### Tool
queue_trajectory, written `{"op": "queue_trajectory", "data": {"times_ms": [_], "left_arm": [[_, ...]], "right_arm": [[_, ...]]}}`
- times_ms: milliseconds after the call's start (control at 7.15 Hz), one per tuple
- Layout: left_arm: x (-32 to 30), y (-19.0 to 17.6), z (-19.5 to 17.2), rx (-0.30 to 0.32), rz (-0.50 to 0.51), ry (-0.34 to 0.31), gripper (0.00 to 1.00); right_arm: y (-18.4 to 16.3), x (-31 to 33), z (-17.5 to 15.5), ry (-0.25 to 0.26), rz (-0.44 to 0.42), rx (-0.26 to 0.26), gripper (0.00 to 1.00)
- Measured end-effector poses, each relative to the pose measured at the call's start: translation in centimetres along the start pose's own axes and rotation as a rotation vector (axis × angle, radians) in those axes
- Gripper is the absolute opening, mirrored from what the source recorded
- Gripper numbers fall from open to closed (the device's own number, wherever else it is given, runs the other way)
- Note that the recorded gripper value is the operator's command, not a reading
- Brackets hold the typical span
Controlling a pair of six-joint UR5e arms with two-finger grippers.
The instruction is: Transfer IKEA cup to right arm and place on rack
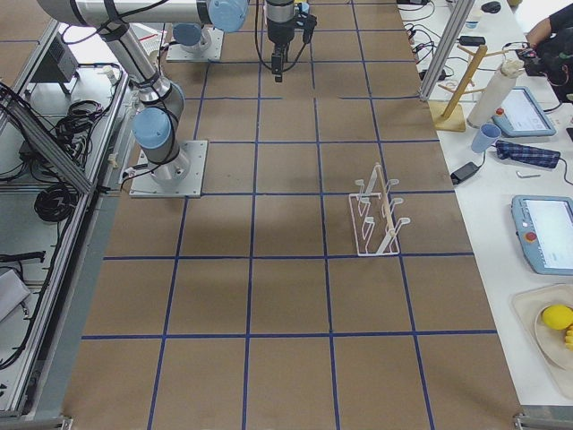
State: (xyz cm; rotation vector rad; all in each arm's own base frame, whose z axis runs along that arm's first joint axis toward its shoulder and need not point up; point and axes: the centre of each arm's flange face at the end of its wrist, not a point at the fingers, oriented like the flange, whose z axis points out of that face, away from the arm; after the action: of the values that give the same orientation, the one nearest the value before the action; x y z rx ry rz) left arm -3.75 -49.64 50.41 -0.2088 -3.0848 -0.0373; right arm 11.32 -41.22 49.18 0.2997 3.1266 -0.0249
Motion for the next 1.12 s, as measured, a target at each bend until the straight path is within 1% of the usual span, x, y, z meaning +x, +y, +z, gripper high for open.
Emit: {"op": "queue_trajectory", "data": {"times_ms": [140, 280, 420, 559, 699, 839, 979, 1119], "left_arm": [[-5.7, 0.1, 1.6, -0.014, -0.001, 0.012, 1.00], [-11.0, -0.5, 3.9, -0.006, 0.009, 0.015, 1.00], [-15.3, -1.9, 6.6, 0.010, 0.027, 0.007, 1.00], [-18.5, -3.4, 9.4, 0.015, 0.059, 0.002, 1.00], [-20.8, -4.7, 12.2, 0.015, 0.113, -0.016, 1.00], [-22.9, -5.6, 14.6, 0.016, 0.181, -0.052, 1.00], [-24.5, -6.2, 16.7, 0.007, 0.221, -0.061, 1.00], [-25.6, -6.5, 18.6, -0.011, 0.235, -0.047, 1.00]], "right_arm": [[0.0, 0.0, 0.0, 0.002, 0.001, 0.000, 1.00], [0.0, 0.0, 0.0, 0.004, 0.001, 0.002, 1.00], [0.0, 0.0, 0.0, 0.005, 0.003, 0.002, 1.00], [0.0, 0.0, 0.0, 0.004, 0.006, 0.001, 1.00], [0.0, 0.0, 0.1, 0.003, 0.008, -0.003, 1.00], [0.1, 0.0, 0.2, 0.002, 0.010, -0.005, 1.00], [0.1, 0.0, 0.3, 0.000, 0.010, -0.007, 1.00], [0.1, 0.0, 0.3, 0.000, 0.010, -0.008, 1.00]]}}
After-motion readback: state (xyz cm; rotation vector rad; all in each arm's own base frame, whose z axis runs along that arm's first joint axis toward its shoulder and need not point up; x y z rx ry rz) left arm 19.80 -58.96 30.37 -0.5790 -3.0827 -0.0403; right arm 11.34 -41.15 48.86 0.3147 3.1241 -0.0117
